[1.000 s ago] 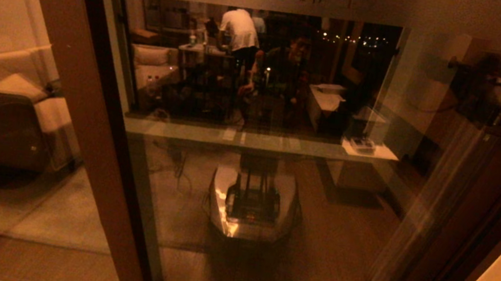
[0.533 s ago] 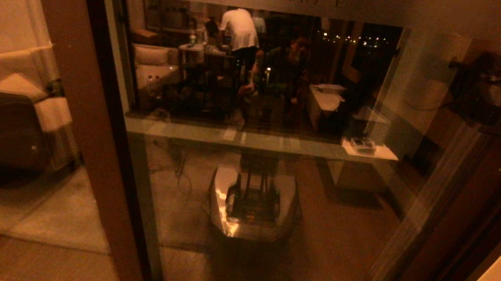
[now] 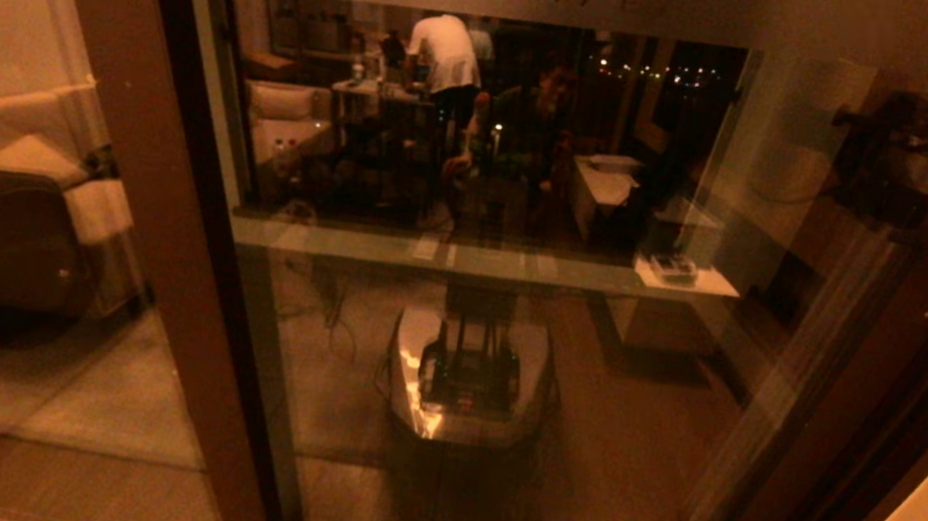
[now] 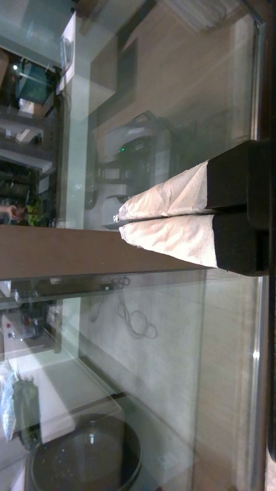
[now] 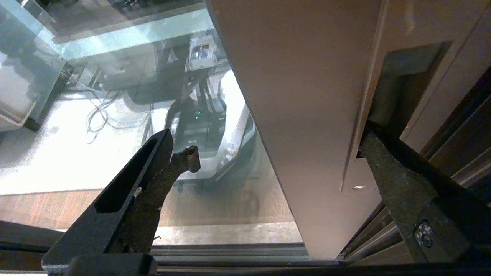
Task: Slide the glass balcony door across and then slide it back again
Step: Open the slid door
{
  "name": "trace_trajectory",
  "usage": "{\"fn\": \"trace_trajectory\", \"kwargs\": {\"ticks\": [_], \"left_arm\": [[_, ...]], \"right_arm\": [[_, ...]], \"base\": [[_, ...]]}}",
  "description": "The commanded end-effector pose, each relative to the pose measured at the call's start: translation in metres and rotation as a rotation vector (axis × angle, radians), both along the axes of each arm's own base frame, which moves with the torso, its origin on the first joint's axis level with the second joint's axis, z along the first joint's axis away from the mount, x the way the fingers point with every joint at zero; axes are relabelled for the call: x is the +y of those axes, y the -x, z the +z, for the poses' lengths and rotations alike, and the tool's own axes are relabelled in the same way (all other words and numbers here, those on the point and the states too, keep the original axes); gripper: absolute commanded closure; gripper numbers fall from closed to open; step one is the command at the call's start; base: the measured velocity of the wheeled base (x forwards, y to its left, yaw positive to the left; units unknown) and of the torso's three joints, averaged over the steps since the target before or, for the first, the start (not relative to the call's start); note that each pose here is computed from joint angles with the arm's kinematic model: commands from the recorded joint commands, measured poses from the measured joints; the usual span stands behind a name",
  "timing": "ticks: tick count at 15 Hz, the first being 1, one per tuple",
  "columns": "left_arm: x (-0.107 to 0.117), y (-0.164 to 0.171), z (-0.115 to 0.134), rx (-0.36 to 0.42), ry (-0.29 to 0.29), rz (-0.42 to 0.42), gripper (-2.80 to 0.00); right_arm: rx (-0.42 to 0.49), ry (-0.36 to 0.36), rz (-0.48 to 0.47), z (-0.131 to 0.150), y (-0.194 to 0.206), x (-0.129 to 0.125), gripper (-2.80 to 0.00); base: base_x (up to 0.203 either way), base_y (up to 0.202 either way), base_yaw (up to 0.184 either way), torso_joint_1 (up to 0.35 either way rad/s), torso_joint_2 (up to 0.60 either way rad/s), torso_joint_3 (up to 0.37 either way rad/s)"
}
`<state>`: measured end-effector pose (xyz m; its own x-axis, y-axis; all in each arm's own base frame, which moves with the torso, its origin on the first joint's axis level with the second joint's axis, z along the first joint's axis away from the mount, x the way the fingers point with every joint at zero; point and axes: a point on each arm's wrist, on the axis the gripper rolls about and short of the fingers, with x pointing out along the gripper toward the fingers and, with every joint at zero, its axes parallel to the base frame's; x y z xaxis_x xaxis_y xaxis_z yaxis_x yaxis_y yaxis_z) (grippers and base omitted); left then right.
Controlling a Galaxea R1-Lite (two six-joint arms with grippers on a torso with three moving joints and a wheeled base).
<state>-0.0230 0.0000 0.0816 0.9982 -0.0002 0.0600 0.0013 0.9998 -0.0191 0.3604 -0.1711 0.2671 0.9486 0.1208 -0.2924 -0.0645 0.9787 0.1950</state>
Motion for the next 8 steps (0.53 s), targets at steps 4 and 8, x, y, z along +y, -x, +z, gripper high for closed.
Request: {"fn": "trace_trajectory", "kwargs": {"ticks": [4, 8], "left_arm": [[0.0, -0.0017, -0.006, 0.021, 0.001, 0.0, 0.0], [0.0, -0.0017, -0.006, 0.022, 0.001, 0.0, 0.0]], "right_arm": [[0.009, -0.007, 0.006, -0.0045, -0.0042, -0.0004, -2.8], [0.01, -0.008, 0.013, -0.0042, -0.0043, 0.0026, -2.8]], "base": [[0.0, 0.0, 0.0, 0.0, 0.0, 0.0], [0.0, 0.0, 0.0, 0.0, 0.0, 0.0]]}}
